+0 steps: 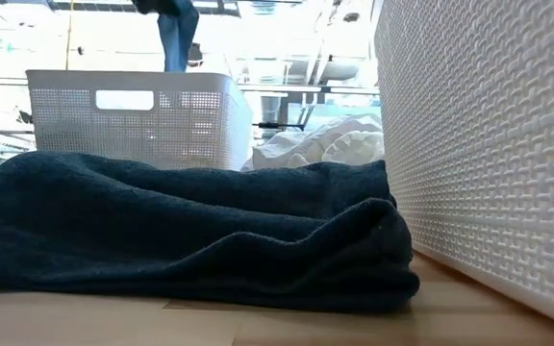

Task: Sort clothes
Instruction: Put the gray sock into the top white laundry bin

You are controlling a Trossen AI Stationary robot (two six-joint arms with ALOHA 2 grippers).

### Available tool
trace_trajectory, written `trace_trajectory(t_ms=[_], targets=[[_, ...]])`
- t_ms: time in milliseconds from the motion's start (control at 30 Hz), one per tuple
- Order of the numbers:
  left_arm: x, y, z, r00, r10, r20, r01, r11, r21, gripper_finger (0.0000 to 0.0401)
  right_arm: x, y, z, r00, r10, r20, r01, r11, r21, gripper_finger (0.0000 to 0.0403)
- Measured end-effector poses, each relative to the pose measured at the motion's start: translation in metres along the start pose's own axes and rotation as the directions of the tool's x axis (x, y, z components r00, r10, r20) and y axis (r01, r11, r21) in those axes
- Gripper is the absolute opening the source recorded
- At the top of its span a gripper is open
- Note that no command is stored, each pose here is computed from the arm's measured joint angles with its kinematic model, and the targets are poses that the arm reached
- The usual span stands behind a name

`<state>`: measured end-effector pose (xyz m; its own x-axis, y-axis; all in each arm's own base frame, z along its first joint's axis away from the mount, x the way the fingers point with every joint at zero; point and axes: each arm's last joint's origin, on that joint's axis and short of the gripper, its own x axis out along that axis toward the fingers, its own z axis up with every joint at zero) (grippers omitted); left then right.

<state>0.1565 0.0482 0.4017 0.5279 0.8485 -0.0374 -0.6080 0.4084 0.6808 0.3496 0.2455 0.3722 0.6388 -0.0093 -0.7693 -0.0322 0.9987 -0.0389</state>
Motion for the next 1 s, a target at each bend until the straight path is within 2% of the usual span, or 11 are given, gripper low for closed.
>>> trace_trajectory(t_ms=[233, 567, 700, 867, 1000], targets=[[0.045, -0.005, -0.015, 0.995, -0.020, -0.095, 0.021, 1.000, 0.009, 0.0008, -0.004, 0.008, -0.004, 1.000, -0.011, 0.014, 0.011, 1.000, -0.012, 0.0232], [0.109, -0.004, -0.054, 0.969, -0.068, -0.236, 0.062, 0.998, -0.032, 0.0008, -0.008, 0.016, -0.008, 1.000, -0.012, 0.023, 0.012, 1.000, 0.018, 0.0232], [0.133, -0.007, -0.075, 0.949, -0.126, -0.289, 0.106, 0.991, -0.084, 0.0009, -0.008, 0.016, -0.008, 1.000, -0.013, 0.022, 0.012, 0.999, 0.039, 0.0232], [0.157, -0.016, -0.102, 0.903, -0.246, -0.352, 0.181, 0.961, -0.208, 0.0012, -0.008, 0.016, -0.008, 1.000, -0.014, 0.022, 0.012, 0.998, 0.066, 0.0232], [0.164, -0.022, -0.115, 0.865, -0.325, -0.382, 0.232, 0.935, -0.270, 0.0047, -0.008, 0.016, -0.008, 1.000, -0.013, 0.022, 0.012, 0.997, 0.070, 0.0232]])
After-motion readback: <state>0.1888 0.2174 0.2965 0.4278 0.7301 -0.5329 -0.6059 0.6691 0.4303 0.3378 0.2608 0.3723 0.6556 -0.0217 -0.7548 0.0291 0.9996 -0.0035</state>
